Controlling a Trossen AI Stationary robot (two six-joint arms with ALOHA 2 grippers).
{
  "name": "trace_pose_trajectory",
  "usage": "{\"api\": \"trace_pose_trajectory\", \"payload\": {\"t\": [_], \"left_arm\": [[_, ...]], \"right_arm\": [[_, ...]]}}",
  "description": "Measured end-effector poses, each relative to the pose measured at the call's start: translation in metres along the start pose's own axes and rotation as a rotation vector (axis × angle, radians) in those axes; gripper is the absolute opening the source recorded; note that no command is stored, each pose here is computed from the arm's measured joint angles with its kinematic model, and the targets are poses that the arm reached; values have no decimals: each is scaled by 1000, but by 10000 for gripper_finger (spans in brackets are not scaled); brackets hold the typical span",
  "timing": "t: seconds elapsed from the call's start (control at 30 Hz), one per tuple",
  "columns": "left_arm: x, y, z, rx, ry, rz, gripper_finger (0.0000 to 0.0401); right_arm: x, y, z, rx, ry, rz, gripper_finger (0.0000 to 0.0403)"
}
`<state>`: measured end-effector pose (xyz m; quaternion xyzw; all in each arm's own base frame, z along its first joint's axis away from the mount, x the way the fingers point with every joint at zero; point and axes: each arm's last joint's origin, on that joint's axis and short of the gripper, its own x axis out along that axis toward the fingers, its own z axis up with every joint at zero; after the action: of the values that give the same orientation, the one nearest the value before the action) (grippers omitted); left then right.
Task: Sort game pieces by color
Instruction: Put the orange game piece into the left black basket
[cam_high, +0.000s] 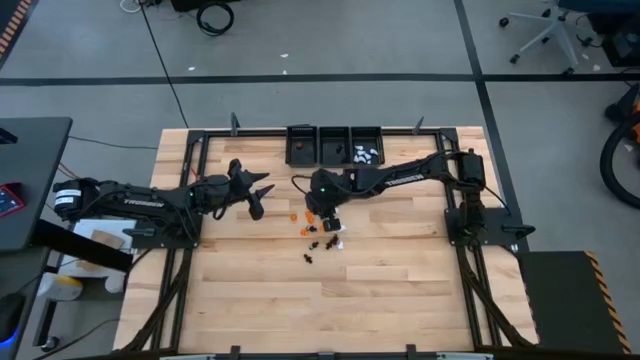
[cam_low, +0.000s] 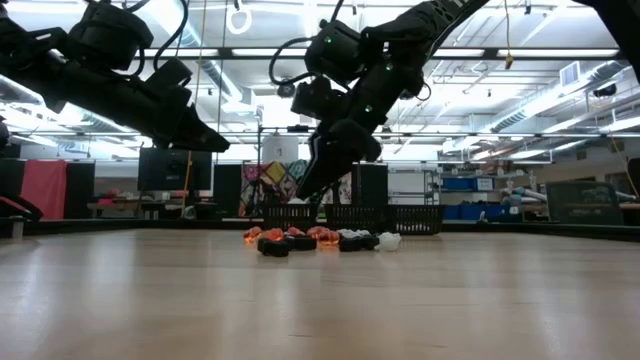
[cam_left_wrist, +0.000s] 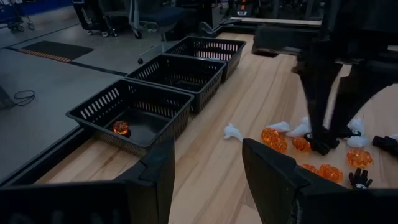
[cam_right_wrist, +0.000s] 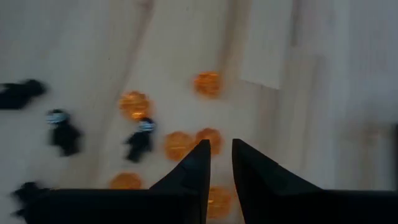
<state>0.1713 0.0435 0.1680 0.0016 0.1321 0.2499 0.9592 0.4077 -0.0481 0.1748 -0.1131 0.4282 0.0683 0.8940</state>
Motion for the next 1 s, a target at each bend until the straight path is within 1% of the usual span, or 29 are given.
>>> {"api": "trace_pose_trajectory", "payload": {"t": [0.1,0.23,0.33,0.47,0.53,0.6,0.7,0.77,1.0], "left_arm": [[0,0,-1,0,9,0,167],[0,0,-1,1,10,0,167],[0,0,0,2,4,0,167],[0,0,0,0,0,0,167],[0,0,0,0,0,0,167],[0,0,0,0,-1,0,167],[0,0,0,-2,-1,0,167],[0,0,0,-4,3,0,167],[0,0,0,-3,2,-2,167]], "right_arm": [[0,5,-4,14,17,116,80],[0,20,-6,18,86,155,104],[2,31,-6,-10,119,150,131],[7,38,-6,-33,143,107,167],[10,38,-7,-33,147,90,179],[13,38,-8,-25,151,98,186],[17,38,-12,-21,154,115,189],[19,39,-14,-29,132,113,187],[21,41,-20,-29,140,122,162]]}}
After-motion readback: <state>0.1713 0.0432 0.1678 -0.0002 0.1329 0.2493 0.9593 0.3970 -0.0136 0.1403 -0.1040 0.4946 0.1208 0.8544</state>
